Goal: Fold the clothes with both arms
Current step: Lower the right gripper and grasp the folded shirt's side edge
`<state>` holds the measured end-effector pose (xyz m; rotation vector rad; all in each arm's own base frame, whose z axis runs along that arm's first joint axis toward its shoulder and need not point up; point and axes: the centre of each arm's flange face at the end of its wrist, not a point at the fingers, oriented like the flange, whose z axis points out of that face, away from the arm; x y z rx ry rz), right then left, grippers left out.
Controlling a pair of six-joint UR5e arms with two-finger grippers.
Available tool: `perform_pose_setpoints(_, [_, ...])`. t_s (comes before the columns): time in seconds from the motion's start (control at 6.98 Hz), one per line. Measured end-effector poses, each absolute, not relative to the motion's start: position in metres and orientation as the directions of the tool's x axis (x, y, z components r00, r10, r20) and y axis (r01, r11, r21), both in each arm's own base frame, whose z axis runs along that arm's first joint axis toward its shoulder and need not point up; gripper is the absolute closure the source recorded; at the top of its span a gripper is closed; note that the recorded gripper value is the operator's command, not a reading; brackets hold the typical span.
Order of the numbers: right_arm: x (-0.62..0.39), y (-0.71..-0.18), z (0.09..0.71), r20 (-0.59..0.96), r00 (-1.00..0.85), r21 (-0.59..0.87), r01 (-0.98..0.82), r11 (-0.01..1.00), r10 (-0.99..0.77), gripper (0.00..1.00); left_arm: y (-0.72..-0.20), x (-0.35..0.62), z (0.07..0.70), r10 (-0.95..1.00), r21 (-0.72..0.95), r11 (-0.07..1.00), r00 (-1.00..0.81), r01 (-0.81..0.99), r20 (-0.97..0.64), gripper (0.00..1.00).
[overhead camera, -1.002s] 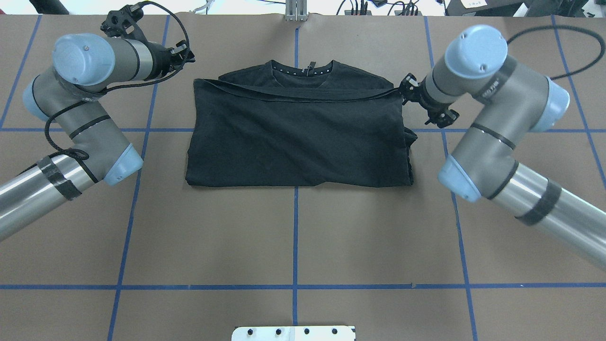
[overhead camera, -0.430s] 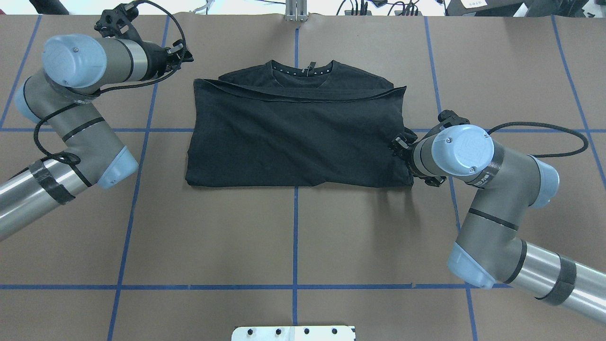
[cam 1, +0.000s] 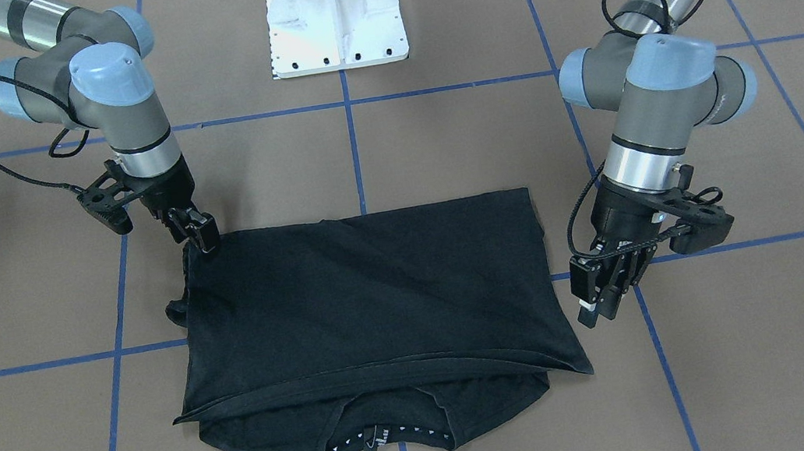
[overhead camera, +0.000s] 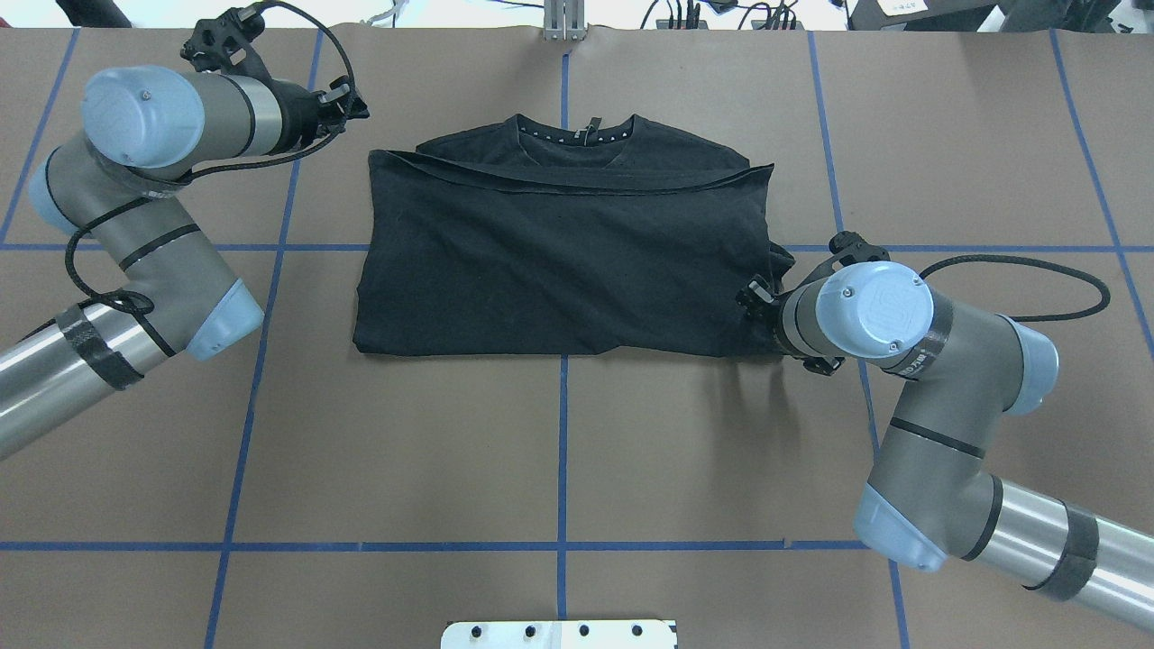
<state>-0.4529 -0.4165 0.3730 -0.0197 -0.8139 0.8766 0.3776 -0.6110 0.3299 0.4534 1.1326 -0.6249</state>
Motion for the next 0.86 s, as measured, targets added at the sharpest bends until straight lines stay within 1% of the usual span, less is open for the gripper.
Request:
perform_pose_setpoints(0.14, [-0.4535,-0.4115,0.3704,0.626,0.359,-0.341,-0.673,0.656,0.693,0.47,-0.611,0.3778,0.3302,-0.228,0.022,0.746,0.287,0.665,-0.93,0.54])
perform_pose_setpoints(0.29, [-0.4534,-0.4071,0.3696,0.624,0.353,-0.349,-0.673,0.653,0.698,0.49,-0.611,0.3781,0.3306,-0.229,0.022,0.747,0.288,0.665,-0.93,0.54])
perform_pose_setpoints(0.57, [-0.4518,-0.4038,0.3701,0.622,0.35,-0.353,-0.673,0.65,0.701,0.49,-0.6111,0.3781,0.3325,-0.231,0.021,0.746,0.289,0.666,-0.929,0.54])
perform_pose_setpoints(0.72, [-0.4516,-0.4036,0.3702,0.622,0.349,-0.352,-0.674,0.649,0.7,0.58,-0.6112,0.3781,0.3334,-0.232,0.022,0.746,0.29,0.666,-0.928,0.54])
perform_pose_setpoints(0.86, [-0.4515,-0.4036,0.3705,0.623,0.349,-0.351,-0.675,0.649,0.7,0.81,-0.6112,0.3781,0.3345,-0.234,0.022,0.745,0.292,0.666,-0.928,0.54])
